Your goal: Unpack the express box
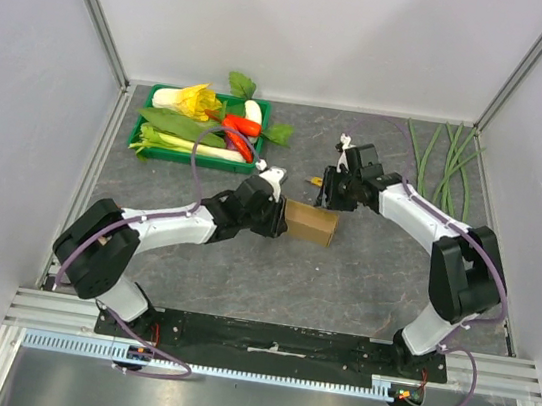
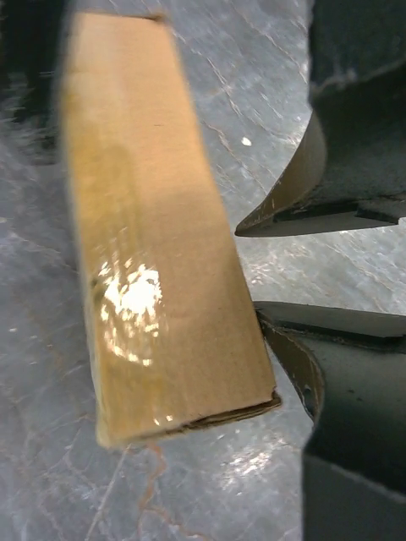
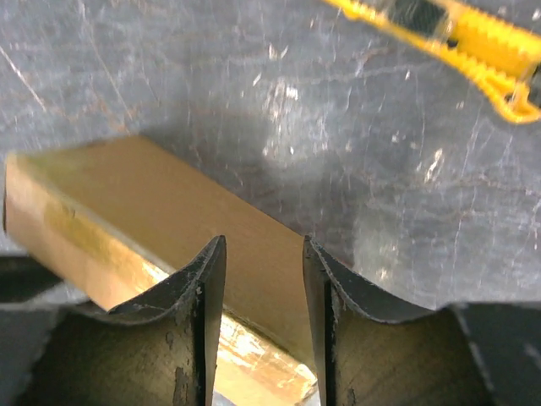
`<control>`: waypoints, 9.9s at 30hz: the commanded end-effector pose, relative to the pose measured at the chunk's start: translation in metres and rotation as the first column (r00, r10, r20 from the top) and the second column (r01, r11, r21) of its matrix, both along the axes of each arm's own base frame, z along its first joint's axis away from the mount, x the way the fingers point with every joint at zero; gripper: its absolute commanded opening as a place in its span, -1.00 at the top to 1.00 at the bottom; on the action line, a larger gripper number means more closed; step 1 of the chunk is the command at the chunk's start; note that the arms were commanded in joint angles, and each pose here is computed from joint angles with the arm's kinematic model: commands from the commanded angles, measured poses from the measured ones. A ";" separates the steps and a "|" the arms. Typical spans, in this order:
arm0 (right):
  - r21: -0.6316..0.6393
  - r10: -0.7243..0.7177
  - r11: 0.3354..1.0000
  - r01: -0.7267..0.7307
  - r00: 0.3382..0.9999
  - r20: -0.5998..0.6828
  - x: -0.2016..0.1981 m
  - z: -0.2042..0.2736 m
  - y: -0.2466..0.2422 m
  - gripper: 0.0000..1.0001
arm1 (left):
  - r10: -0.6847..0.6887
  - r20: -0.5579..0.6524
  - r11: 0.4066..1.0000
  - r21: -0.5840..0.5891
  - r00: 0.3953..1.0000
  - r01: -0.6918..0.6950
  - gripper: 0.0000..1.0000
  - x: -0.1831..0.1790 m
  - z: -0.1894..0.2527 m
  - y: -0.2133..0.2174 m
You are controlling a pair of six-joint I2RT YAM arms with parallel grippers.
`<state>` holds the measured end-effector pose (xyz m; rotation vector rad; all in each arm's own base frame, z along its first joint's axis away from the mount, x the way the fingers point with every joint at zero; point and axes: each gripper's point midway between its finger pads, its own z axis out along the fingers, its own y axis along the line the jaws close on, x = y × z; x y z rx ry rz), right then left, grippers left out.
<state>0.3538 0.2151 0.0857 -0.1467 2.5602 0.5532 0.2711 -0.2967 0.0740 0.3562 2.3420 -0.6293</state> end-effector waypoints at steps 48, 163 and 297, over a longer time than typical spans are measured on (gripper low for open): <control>-0.089 -0.014 0.996 0.031 0.982 0.187 -0.062 0.025 0.044 -0.59 | 0.161 -0.176 0.942 -0.266 0.971 -0.204 -0.14 0.021 0.031 0.083; -0.176 -0.004 0.984 0.025 0.993 0.120 -0.027 -0.031 0.052 0.23 | 0.385 -0.346 0.911 -0.005 0.855 -0.412 -0.05 0.025 -0.033 0.128; -0.231 0.104 0.969 -0.084 0.991 0.078 -0.066 -0.024 0.119 -0.18 | 0.206 -0.389 0.974 -0.004 0.898 -0.226 0.20 -0.012 0.057 0.158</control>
